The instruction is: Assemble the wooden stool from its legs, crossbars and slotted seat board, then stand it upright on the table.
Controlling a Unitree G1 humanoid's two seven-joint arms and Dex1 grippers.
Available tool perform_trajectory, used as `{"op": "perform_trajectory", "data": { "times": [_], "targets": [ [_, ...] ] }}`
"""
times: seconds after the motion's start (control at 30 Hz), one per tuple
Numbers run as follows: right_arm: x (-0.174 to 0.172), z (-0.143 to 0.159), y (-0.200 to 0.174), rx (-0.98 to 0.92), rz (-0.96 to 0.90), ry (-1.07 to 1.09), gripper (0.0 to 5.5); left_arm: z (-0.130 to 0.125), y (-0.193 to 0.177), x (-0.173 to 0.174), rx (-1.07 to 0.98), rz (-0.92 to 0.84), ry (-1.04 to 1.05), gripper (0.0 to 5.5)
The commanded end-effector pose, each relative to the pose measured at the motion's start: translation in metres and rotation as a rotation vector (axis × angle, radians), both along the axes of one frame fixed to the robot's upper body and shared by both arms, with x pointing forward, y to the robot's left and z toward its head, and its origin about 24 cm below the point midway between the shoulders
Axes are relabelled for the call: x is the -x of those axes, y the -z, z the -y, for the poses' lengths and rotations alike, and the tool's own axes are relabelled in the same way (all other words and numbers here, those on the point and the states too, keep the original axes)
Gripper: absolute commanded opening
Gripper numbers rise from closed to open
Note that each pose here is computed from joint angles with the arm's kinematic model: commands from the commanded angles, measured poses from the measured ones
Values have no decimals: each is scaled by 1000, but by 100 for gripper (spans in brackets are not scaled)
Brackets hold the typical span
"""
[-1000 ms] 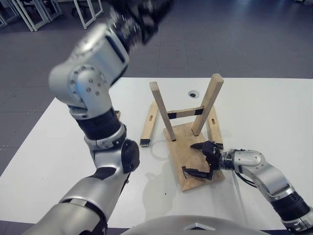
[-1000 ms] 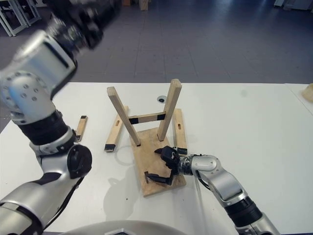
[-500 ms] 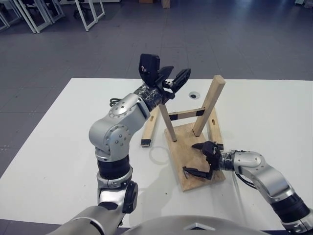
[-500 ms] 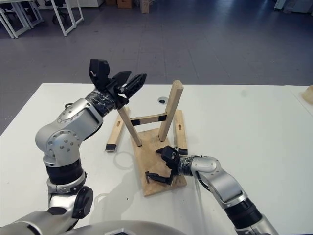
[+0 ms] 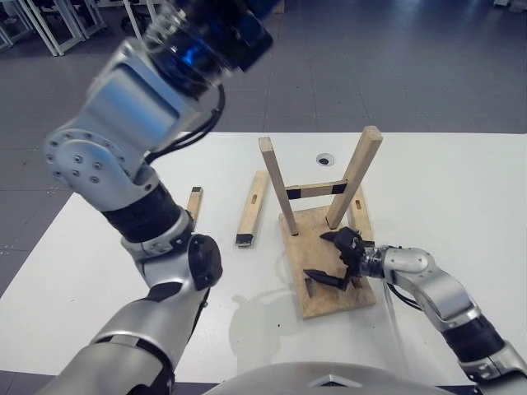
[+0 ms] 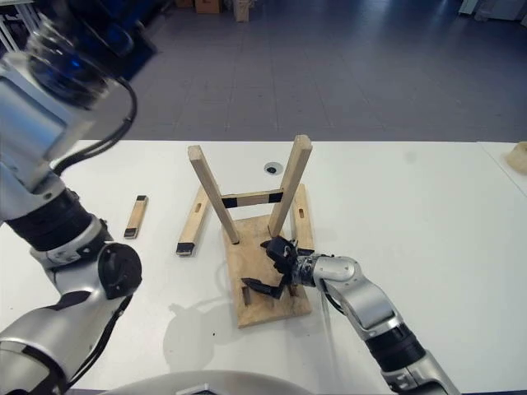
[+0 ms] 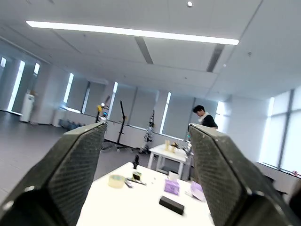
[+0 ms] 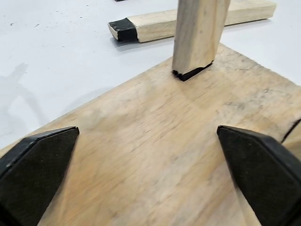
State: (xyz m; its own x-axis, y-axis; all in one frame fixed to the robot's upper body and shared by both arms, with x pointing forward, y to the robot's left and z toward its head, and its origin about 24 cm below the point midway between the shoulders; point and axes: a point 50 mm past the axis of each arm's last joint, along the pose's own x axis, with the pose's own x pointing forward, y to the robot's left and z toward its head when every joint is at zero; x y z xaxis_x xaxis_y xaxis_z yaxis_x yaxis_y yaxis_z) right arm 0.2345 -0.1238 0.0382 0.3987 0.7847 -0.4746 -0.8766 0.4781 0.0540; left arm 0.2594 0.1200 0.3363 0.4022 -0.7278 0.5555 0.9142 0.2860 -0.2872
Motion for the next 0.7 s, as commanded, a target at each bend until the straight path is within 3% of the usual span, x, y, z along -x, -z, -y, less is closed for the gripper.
{"op": "perform_trajectory", "data": {
  "times": [0.03, 0.2, 0.3, 0.43, 0.53, 0.7],
  "targets": [
    [-13, -1, 20, 12, -140, 206, 550, -40, -3, -18, 81, -93, -406, 326],
    [-9, -13, -32, -185, -101, 167, 550, -66, 48, -39, 37, -276, -710, 326],
    [7, 0, -58, -204, -84, 118, 550, -80, 86, -46, -45, -377, -839, 326],
    [17, 33, -87, -156, -20, 194, 550, -131, 170, -35, -332, -606, -1134, 326],
    [13, 42, -94, -149, 38, 338, 550, -136, 235, -17, -575, -751, -1097, 326],
    [22, 28, -93, -179, 16, 362, 550, -136, 281, 0, -730, -845, -1024, 388]
  ]
}}
